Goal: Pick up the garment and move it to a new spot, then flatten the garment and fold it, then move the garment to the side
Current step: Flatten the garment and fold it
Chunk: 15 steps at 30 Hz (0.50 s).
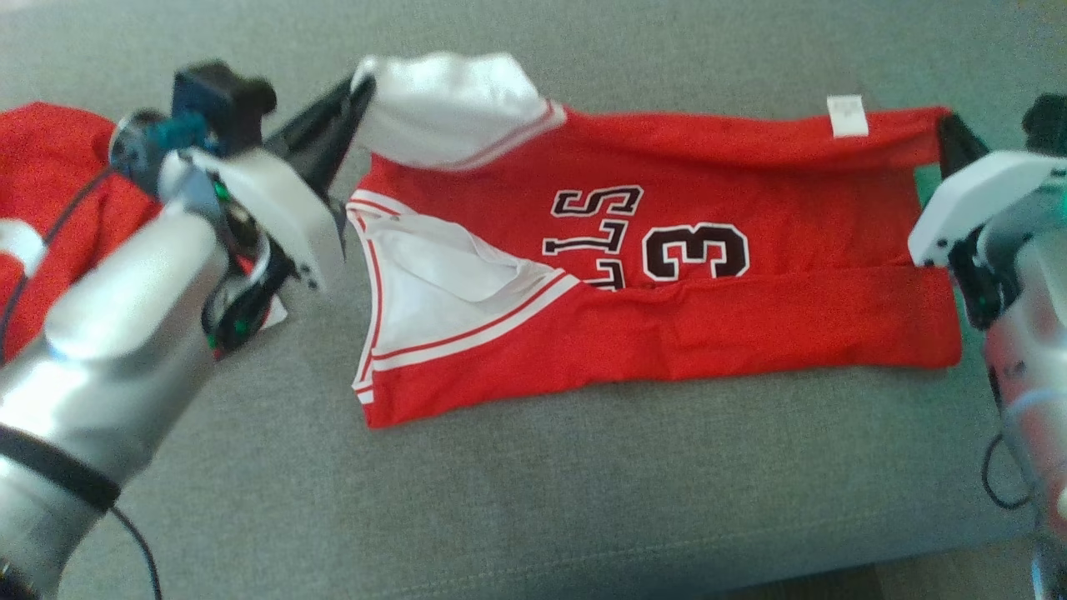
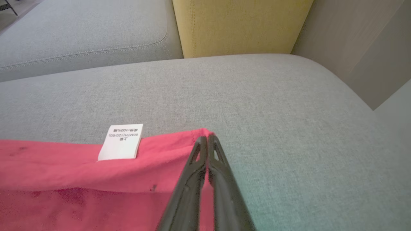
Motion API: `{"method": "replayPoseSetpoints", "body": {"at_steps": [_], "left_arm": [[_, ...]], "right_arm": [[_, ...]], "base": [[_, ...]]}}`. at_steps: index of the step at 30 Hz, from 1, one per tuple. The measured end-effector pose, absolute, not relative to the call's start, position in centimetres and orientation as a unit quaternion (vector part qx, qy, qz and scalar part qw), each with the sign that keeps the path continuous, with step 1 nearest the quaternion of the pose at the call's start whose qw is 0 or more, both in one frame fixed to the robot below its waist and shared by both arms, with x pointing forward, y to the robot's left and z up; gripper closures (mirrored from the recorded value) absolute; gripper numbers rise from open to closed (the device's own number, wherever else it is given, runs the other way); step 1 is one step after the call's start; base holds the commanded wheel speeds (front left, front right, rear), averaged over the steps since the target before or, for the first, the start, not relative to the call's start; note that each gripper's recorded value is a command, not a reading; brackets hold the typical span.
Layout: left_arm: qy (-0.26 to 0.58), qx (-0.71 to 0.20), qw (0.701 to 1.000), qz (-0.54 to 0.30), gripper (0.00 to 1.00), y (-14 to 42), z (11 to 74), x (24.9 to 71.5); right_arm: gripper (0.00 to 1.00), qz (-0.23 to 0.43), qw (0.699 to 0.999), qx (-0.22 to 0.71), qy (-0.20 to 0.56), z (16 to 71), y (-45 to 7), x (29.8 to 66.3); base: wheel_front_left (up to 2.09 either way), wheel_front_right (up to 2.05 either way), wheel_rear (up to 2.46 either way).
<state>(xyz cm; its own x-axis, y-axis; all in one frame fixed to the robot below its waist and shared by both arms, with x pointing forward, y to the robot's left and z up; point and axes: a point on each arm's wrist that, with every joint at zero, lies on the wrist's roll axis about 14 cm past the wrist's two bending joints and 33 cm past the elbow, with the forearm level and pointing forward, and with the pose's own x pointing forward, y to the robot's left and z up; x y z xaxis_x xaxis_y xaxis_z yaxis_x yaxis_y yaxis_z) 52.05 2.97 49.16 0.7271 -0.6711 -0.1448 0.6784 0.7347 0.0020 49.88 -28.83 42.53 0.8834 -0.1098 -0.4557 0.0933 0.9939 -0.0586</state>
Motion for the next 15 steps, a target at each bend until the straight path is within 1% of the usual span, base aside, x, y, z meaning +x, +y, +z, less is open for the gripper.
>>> {"method": "replayPoseSetpoints", "body": {"at_steps": [9, 15], "left_arm": [[0.114, 0.052, 0.913, -0.389, 1.0, 3.5, 47.7, 45.2], [0.134, 0.056, 0.908, -0.392, 1.0, 3.8, 47.1, 42.9]], "right_arm": [[1.0, -0.042, 0.956, -0.017, 0.289, 42.1, -29.6, 45.7], [1.0, -0.028, 0.945, -0.013, 0.327, 41.3, -29.4, 43.7]], "base": [[0.0, 0.0, 0.0], [0.0, 0.0, 0.0]]}}
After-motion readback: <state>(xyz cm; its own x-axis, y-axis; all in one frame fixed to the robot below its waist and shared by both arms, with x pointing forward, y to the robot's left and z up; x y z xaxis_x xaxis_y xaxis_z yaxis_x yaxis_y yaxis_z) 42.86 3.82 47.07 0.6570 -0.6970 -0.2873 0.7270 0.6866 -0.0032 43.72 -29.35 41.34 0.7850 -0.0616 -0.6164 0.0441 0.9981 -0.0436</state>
